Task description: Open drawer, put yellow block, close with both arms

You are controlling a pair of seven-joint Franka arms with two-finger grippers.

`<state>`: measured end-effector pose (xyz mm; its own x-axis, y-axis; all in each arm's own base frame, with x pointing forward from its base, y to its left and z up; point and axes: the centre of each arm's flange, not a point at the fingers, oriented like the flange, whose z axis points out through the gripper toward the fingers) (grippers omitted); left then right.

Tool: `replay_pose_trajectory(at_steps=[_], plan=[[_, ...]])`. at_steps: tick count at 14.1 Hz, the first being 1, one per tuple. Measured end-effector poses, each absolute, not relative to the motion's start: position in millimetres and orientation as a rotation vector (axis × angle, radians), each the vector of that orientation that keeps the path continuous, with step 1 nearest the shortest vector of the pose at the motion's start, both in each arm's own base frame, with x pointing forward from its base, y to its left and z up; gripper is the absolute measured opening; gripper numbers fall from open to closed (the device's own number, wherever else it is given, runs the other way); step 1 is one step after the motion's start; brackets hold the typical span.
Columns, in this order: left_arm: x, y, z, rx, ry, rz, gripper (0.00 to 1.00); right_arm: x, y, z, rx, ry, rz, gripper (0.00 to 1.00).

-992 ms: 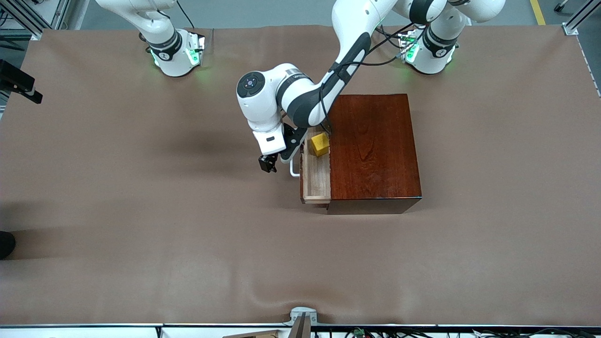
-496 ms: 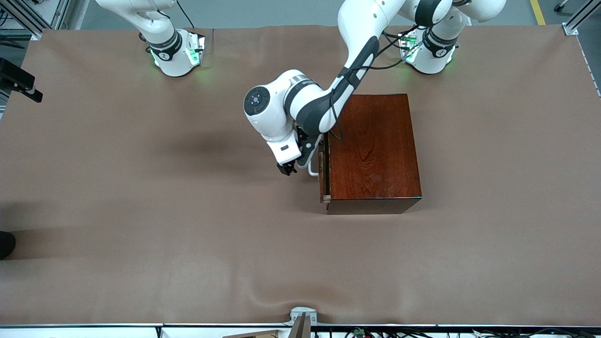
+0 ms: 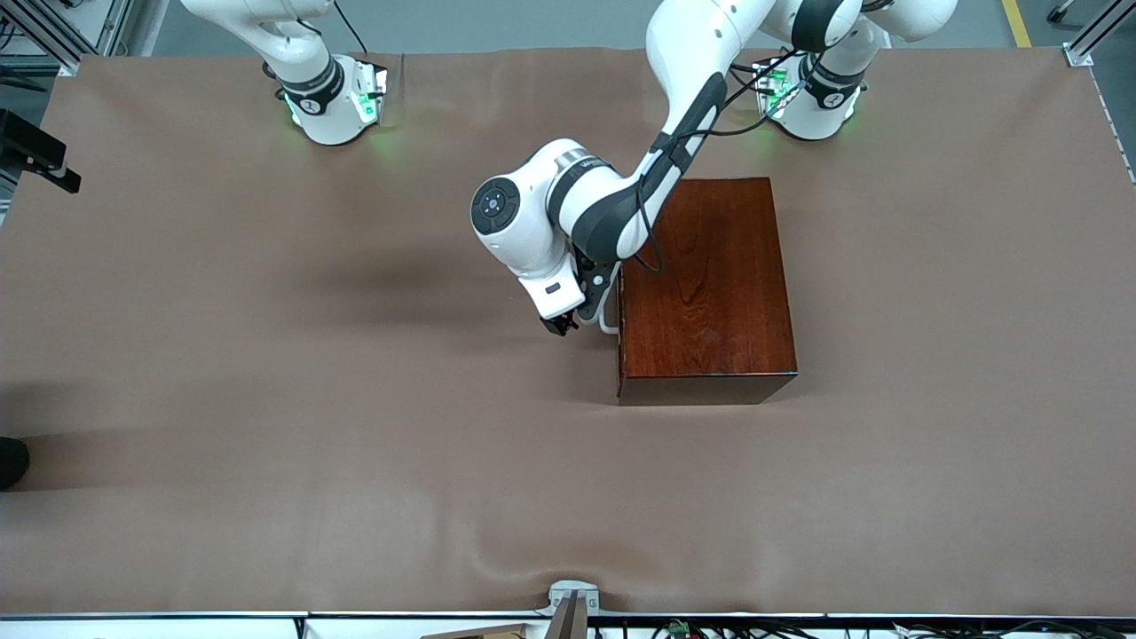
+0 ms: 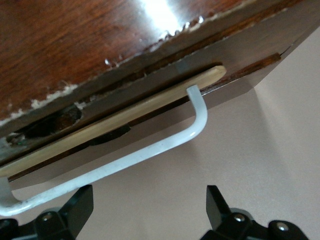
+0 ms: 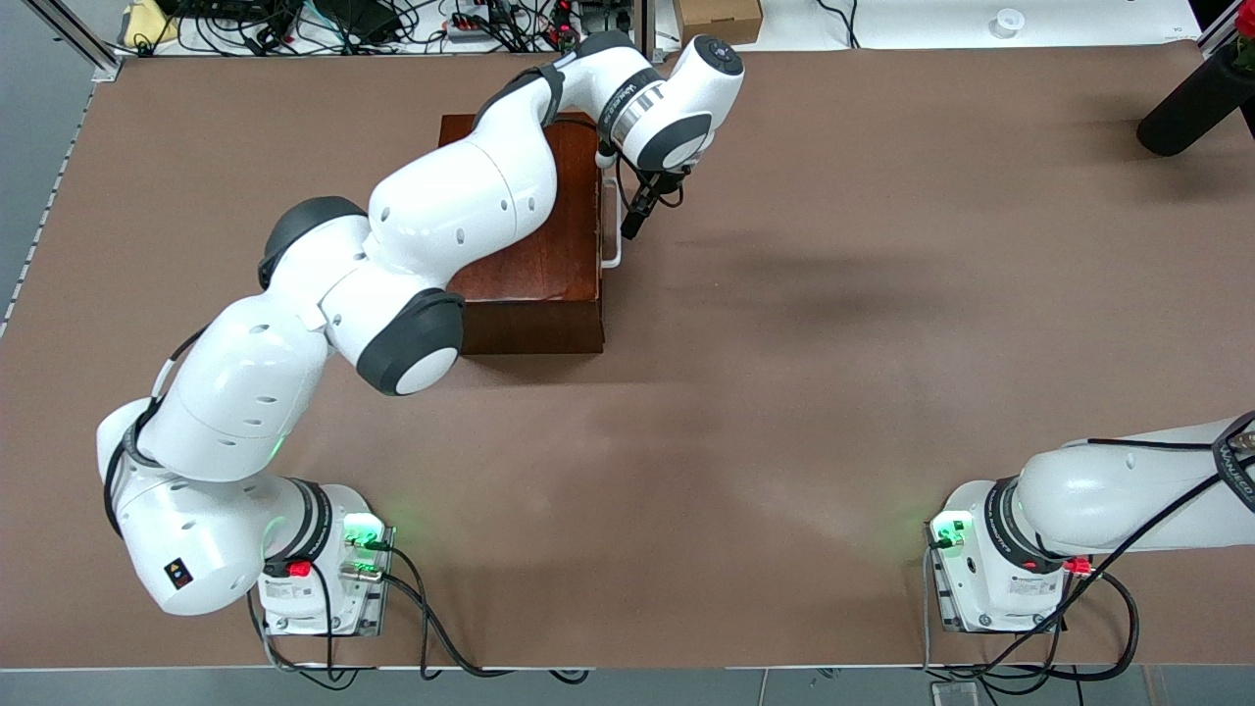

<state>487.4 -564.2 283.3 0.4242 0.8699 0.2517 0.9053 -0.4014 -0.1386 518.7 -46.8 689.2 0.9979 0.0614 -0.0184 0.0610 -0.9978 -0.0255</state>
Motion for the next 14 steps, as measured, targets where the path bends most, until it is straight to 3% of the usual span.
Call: replay_pose_trajectory(at_steps=[4, 7, 10, 14], plan=[[486.5, -566.5, 286.3, -2.440, -1.547, -0.201, 1.00, 518.3, -44.6, 688.8, -3.114, -0.102, 0.038, 1.00], [487.6, -585.3, 324.1, -2.591, -1.577, -0.222, 1.00, 517.6, -45.2, 688.1, -3.114, -0.101, 0.048, 1.00], [491.4, -582.6, 422.5, -2.783, -1.536, -0.257, 1.00, 517.0, -48.4, 687.6, -3.113, -0.091, 0.052, 1.00], [526.6, -495.3, 550.9, -2.886, -1.458, -0.294, 1.00, 516.3, -56.5, 685.6, -3.113, -0.067, 0.059, 1.00]])
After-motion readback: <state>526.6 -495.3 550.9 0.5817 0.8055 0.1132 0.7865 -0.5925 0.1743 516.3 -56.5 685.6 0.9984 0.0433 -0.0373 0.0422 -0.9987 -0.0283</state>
